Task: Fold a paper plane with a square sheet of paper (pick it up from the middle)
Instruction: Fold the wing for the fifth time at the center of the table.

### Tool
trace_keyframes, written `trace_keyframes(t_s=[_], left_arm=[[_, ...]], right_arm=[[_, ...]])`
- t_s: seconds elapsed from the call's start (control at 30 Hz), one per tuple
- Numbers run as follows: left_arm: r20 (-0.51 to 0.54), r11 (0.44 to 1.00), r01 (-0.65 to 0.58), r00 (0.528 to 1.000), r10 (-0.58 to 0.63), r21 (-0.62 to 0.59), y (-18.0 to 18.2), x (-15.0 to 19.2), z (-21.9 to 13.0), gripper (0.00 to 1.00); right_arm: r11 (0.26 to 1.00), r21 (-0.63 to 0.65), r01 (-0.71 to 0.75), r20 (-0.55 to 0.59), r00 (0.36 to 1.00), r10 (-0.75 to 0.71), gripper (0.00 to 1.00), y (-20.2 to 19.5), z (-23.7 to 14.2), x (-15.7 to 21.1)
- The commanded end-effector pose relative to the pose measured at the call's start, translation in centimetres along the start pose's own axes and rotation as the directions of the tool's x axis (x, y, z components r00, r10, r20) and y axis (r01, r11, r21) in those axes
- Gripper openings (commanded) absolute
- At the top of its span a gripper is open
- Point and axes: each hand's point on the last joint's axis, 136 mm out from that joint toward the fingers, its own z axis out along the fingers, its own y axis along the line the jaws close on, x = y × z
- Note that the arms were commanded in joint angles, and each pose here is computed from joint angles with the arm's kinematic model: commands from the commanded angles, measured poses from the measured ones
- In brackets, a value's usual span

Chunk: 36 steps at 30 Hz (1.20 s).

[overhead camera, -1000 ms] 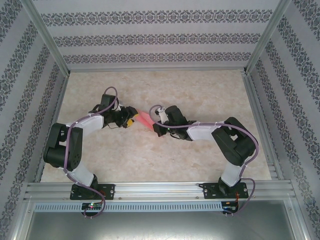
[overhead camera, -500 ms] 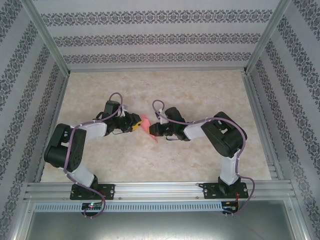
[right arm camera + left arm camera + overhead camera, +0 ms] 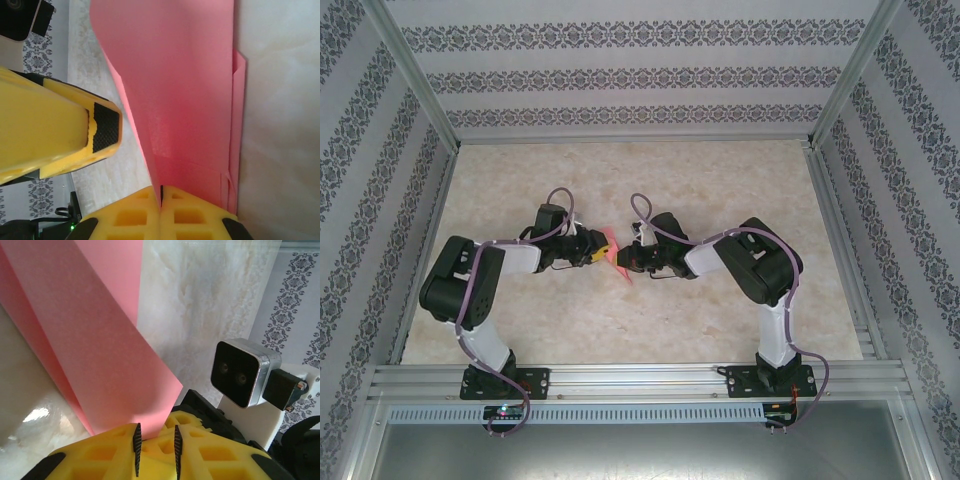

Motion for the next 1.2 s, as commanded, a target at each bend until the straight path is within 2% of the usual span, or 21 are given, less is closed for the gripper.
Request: trace_keyframes(t_s=[0.0, 0.47, 0.7, 0.9, 1.17], left_arm=[[-0.006, 0.999, -0.031, 0.999, 0.031, 0.037, -1.1, -0.2, 0.6, 0.27], [-0.005, 0.999, -0.012, 1.000, 0.011, -0.035, 1.3, -0.8, 1.8, 0.23], [-0.006, 0.996, 0.014, 1.000, -0.014, -0.083, 2.4, -0.9, 2.2, 0.21], [-0.009, 0.993, 0.038, 0.999, -0.039, -0.115, 3.3, -1.0, 2.5, 0.20], [-0.016, 0.989, 0.056, 0.998, -0.059, -0.138, 4.0, -0.9, 2.7, 0.19]], right_arm=[[1.000, -0.008, -0.024, -0.019, 1.000, 0.024, 0.00, -0.1, 0.1, -0.3], [0.999, 0.025, -0.038, -0.050, 0.998, 0.039, 0.00, -0.9, 0.1, 0.0], [1.000, -0.023, 0.020, -0.069, 0.997, -0.022, 0.21, 0.8, -0.3, -0.1], [0.997, -0.002, 0.075, -0.086, 0.994, -0.075, 0.27, 1.3, -1.0, 0.0], [0.974, 0.126, 0.187, -0.120, 0.978, -0.172, 0.36, 0.8, -2.8, 0.8]])
